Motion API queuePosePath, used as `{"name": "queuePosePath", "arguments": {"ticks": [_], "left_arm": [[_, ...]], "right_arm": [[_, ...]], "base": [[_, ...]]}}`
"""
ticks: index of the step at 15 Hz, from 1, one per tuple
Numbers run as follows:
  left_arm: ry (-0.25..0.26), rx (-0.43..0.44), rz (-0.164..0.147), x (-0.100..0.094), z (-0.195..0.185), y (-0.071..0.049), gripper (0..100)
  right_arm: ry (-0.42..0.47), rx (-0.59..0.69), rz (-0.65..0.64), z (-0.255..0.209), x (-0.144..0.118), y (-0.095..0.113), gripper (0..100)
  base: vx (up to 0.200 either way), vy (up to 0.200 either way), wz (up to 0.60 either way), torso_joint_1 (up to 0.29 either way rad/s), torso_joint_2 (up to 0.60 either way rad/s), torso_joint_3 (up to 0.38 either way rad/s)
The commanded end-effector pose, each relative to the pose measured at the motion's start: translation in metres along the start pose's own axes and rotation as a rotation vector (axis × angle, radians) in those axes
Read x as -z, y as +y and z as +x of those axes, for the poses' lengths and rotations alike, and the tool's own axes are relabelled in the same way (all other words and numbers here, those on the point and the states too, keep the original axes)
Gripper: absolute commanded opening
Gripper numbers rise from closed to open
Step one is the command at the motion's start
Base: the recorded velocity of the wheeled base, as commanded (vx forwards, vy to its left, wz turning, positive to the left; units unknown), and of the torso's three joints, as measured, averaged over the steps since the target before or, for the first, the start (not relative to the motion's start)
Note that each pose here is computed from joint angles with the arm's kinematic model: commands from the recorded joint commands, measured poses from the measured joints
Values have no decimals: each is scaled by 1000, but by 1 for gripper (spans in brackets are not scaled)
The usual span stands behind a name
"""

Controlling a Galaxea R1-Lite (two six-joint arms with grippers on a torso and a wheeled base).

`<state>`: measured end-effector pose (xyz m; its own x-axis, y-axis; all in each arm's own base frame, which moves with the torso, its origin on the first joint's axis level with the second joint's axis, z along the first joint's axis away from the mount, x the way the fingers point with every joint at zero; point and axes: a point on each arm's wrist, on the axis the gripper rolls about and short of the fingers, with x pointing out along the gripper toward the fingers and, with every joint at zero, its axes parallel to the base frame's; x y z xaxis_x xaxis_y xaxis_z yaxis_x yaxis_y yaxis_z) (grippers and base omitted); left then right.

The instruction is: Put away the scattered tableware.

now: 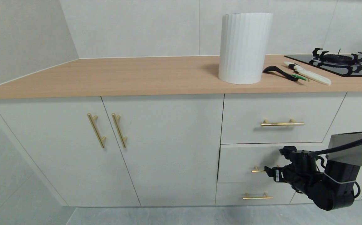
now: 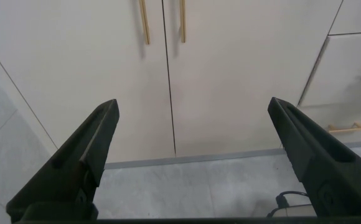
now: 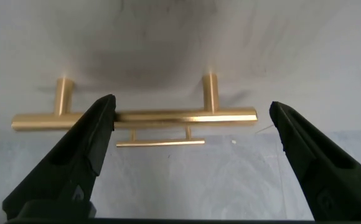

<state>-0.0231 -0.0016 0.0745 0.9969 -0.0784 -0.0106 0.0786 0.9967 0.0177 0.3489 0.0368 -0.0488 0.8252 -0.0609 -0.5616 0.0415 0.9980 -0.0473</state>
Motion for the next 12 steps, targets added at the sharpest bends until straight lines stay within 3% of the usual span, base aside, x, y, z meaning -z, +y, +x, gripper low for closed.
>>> {"name": "queuePosePath", "arguments": {"ticks": [1, 6, 9, 12], "left_arm": [[2, 0, 0, 0, 0, 0, 100], [2, 0, 0, 0, 0, 0, 100], [2, 0, 1, 0, 0, 0, 100], [2, 0, 0, 0, 0, 0, 100]], "right_arm": [[3, 1, -6, 0, 1, 0, 100], [10, 1, -18, -11, -3, -2, 100], [59, -40, -33, -50, -28, -5, 100], [50, -118, -73, -106, -58, -5, 100]], "base": [[0, 0, 0, 0, 0, 0], [0, 0, 0, 0, 0, 0], [0, 0, 0, 0, 0, 0], [0, 0, 0, 0, 0, 0]]}}
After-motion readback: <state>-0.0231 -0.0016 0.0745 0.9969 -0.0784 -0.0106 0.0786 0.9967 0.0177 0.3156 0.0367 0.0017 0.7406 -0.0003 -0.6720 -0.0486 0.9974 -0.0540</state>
